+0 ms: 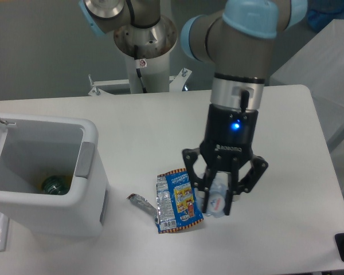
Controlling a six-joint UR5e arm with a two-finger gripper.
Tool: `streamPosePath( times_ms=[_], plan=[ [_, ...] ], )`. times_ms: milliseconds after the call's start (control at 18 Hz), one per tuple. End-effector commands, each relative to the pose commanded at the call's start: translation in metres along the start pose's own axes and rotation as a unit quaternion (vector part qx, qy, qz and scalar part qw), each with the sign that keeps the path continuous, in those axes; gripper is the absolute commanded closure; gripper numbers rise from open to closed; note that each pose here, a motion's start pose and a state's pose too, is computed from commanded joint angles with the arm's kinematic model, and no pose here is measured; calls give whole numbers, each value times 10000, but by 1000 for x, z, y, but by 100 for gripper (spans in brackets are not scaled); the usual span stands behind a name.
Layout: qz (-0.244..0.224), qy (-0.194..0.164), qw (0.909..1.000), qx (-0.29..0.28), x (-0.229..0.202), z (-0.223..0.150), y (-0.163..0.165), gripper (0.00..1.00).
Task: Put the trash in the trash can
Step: 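Lift the bottle and carry it over the white trash bin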
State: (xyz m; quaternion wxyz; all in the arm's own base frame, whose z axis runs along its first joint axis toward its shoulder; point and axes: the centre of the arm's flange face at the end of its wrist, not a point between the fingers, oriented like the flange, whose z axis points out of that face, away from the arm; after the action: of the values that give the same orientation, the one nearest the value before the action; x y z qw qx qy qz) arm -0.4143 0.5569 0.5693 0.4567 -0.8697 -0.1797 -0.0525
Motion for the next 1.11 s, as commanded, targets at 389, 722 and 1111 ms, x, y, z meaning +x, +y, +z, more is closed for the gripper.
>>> streamPosePath(
  times_ms=[389,722,1111],
  plan=[
    [50,730,9959,533,69,-41,-30,100],
    [436,1251,9893,613,148,-52,-36,100],
    [351,1599,9852,501,206,-53,-29,100]
  ],
)
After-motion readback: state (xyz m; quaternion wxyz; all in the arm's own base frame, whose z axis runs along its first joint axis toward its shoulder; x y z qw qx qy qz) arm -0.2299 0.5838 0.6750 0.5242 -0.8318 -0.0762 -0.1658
